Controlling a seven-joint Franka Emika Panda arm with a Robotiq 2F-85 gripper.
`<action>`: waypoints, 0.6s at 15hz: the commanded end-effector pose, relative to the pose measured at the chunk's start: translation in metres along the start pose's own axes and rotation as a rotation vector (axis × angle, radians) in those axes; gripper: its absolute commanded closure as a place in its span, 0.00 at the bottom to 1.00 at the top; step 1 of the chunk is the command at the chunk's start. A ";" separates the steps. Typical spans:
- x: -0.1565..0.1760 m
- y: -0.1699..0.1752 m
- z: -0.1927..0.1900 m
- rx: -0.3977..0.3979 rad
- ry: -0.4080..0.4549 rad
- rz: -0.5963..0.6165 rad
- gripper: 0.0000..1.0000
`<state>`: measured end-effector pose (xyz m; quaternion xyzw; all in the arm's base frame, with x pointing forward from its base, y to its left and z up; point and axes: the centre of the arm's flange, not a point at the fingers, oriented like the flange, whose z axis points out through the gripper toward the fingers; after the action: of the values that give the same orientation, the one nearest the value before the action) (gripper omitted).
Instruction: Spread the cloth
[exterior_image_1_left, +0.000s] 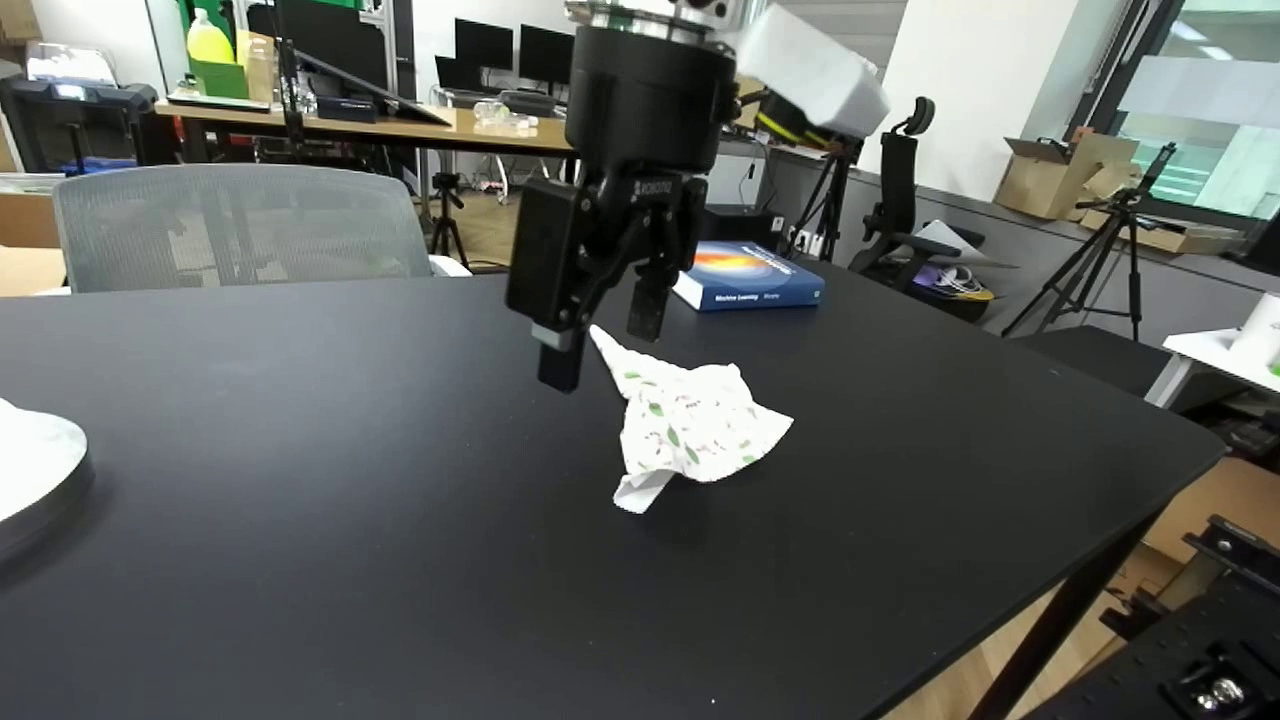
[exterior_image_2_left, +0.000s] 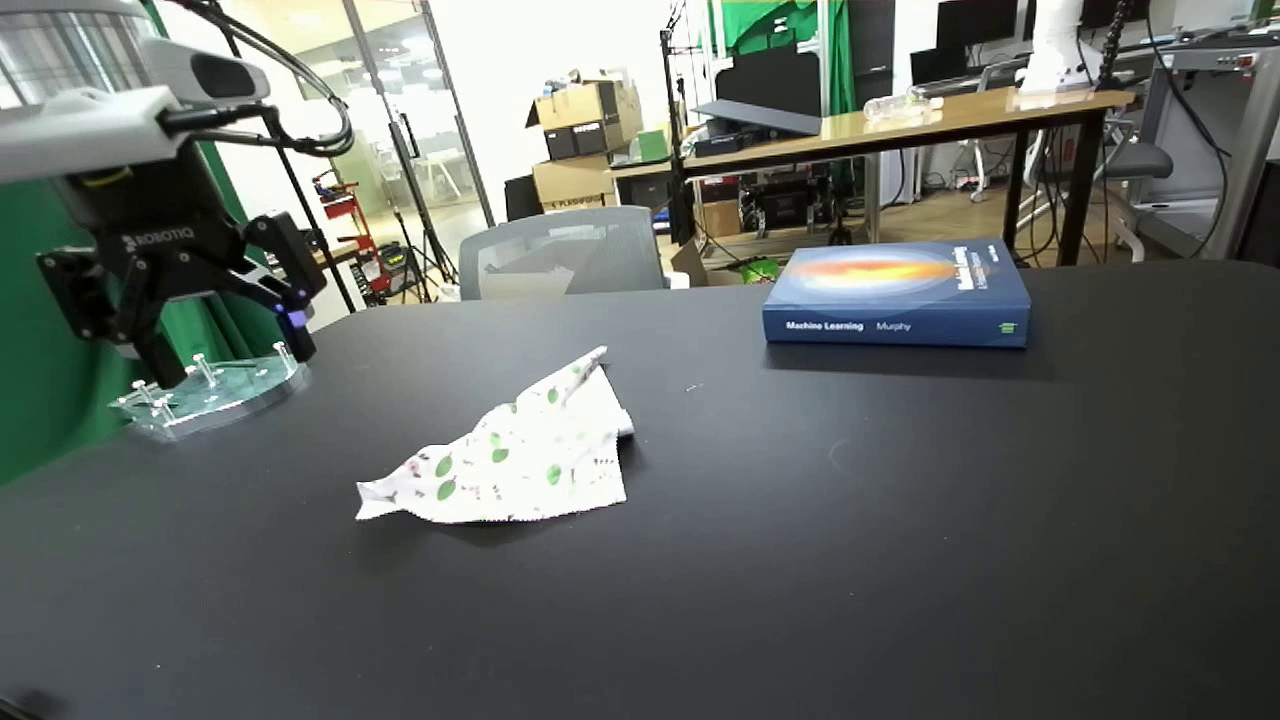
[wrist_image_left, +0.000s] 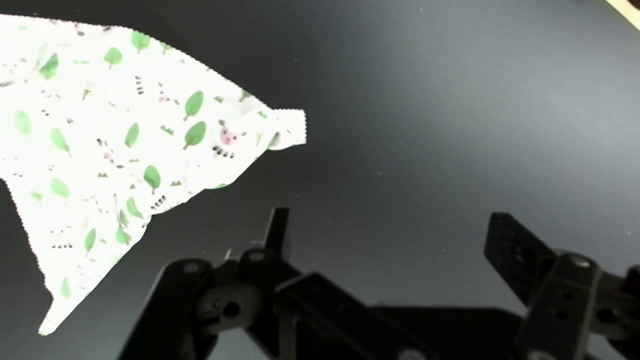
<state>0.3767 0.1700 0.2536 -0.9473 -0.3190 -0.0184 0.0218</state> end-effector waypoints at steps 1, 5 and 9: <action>-0.015 0.031 0.025 -0.063 -0.095 -0.136 0.00; -0.028 0.042 0.034 -0.052 -0.144 -0.179 0.00; -0.035 0.056 0.042 -0.078 -0.173 -0.166 0.00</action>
<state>0.3813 0.1078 0.2090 -0.9110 -0.4080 0.0512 -0.0317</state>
